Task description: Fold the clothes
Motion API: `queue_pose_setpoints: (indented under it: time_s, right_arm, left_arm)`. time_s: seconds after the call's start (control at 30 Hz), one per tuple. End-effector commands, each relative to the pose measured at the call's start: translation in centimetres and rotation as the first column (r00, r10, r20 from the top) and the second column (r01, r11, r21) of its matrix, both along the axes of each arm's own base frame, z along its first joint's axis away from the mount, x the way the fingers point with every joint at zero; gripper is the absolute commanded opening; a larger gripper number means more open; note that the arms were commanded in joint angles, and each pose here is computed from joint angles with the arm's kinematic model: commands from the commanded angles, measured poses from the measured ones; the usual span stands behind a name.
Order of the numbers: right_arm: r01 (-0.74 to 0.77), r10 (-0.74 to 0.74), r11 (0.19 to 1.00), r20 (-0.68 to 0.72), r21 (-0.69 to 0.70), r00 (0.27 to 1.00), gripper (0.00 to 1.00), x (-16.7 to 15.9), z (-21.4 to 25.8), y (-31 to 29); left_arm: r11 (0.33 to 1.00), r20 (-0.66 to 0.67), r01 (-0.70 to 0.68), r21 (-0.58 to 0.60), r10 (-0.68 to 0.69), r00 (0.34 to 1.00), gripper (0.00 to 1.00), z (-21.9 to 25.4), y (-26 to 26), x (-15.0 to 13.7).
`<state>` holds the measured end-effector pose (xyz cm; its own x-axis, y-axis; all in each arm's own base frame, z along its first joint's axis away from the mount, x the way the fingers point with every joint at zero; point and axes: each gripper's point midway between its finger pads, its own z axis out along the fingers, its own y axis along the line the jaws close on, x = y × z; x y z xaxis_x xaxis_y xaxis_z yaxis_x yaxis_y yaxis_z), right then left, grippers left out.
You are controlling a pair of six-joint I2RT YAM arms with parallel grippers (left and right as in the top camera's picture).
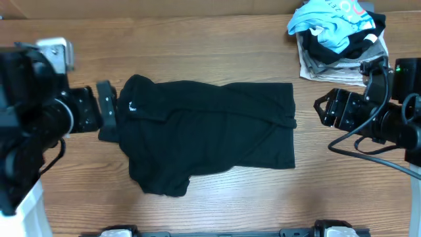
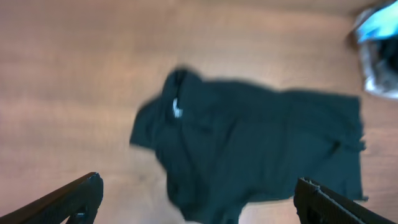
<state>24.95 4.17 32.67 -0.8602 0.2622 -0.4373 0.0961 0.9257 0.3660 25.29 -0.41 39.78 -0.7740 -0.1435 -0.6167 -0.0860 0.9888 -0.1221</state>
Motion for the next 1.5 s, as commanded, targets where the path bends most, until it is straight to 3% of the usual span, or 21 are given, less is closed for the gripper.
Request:
queue_pose_setpoints:
  time_s: [0.0, 0.27, 0.47, 0.53, 1.13, 1.47]
  right_arm:
    - [0.038, -0.038, 0.999, -0.048, 0.001, 0.998, 0.75, -0.1, -1.5, -0.3]
    - [0.088, -0.083, 0.996, -0.149, 0.024, 0.985, 0.75, 1.0, -6.9, -0.3]
    - [0.109, -0.094, 0.993, -0.256, 0.047, 0.962, 0.75, 0.4, -11.9, 0.1]
    - [0.128, -0.109, 0.990, -0.291, 0.050, 0.951, 0.69, 0.1, -13.4, 0.1]
    - [0.163, -0.126, 0.984, -0.379, 0.066, 0.917, 0.69, -1.1, -18.4, 0.9]
    - [0.204, -0.174, 0.978, -0.375, 0.042, 0.910, 0.69, -1.1, -18.4, 0.6]
  left_arm:
    - [0.998, -0.165, -0.060, -0.016, 0.057, 0.985, 1.00, -5.3, 0.3, 1.2]
    - [0.998, -0.313, -0.020, -0.058, 0.001, 0.950, 1.00, -15.3, -1.7, 3.8]
    - [0.998, -0.355, -0.005, -0.067, -0.019, 0.935, 1.00, -19.6, -2.6, 4.1]
    - [0.998, -0.371, 0.000, -0.069, -0.026, 0.928, 1.00, -20.7, -2.8, 3.9]
    - [0.994, -0.543, -0.072, -0.083, 0.016, 0.839, 1.00, -26.3, -3.0, -0.2]
    - [0.990, -0.469, -0.105, -0.095, 0.048, 0.882, 1.00, -26.0, -2.8, -2.2]
